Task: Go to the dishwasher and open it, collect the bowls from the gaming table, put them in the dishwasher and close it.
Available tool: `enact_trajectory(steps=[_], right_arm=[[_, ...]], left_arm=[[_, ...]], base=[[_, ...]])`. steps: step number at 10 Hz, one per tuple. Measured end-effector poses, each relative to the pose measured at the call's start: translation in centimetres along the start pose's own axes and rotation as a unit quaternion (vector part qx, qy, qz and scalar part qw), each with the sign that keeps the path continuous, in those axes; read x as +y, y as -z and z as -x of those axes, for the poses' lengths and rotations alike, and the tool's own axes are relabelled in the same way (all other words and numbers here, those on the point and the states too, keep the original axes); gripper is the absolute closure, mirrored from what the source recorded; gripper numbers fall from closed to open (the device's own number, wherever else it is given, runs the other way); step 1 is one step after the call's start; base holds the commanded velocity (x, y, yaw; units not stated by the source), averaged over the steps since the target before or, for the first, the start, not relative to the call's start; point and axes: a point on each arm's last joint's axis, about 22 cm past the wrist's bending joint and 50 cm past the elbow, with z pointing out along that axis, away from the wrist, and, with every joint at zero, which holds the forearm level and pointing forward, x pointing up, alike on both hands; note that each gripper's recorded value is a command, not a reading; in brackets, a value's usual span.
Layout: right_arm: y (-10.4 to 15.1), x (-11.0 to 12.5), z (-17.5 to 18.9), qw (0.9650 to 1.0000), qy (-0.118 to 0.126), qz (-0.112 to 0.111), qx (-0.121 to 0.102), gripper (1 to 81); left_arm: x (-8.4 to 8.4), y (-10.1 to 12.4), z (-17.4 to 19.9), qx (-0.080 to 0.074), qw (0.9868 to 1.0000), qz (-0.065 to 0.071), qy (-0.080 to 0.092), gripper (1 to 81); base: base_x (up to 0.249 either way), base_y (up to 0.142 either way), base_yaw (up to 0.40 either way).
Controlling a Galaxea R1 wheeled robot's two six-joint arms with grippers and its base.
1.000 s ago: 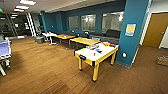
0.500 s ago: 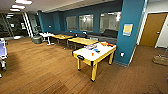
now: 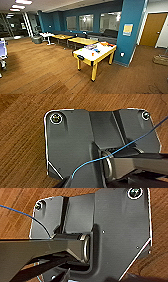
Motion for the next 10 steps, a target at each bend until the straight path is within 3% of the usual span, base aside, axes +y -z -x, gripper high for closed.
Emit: enact_trajectory(steps=[3, 6, 10], right_arm=[[0.0, -0.1, 1.1, 1.0000, 0.000, 0.000, -0.007, 1.0], [0.0, 0.1, -1.2, 1.0000, 0.004, 0.001, 0.008, 1.0], [0.0, 0.2, 0.0, 1.0000, 0.002, 0.002, -0.001, 1.0]], left_arm=[[0.0, 0.1, 1.5, -0.008, 1.0000, 0.000, 0.002, 1.0], [0.0, 0.0, -0.8, 0.007, 1.0000, 0.001, -0.001, 1.0], [0.0, 0.0, 0.1, -0.001, 1.0000, 0.000, 0.001, 1.0]], base=[[0.100, 0.000, 0.000], [0.114, 0.000, 0.000], [0.100, 0.000, 0.000]])
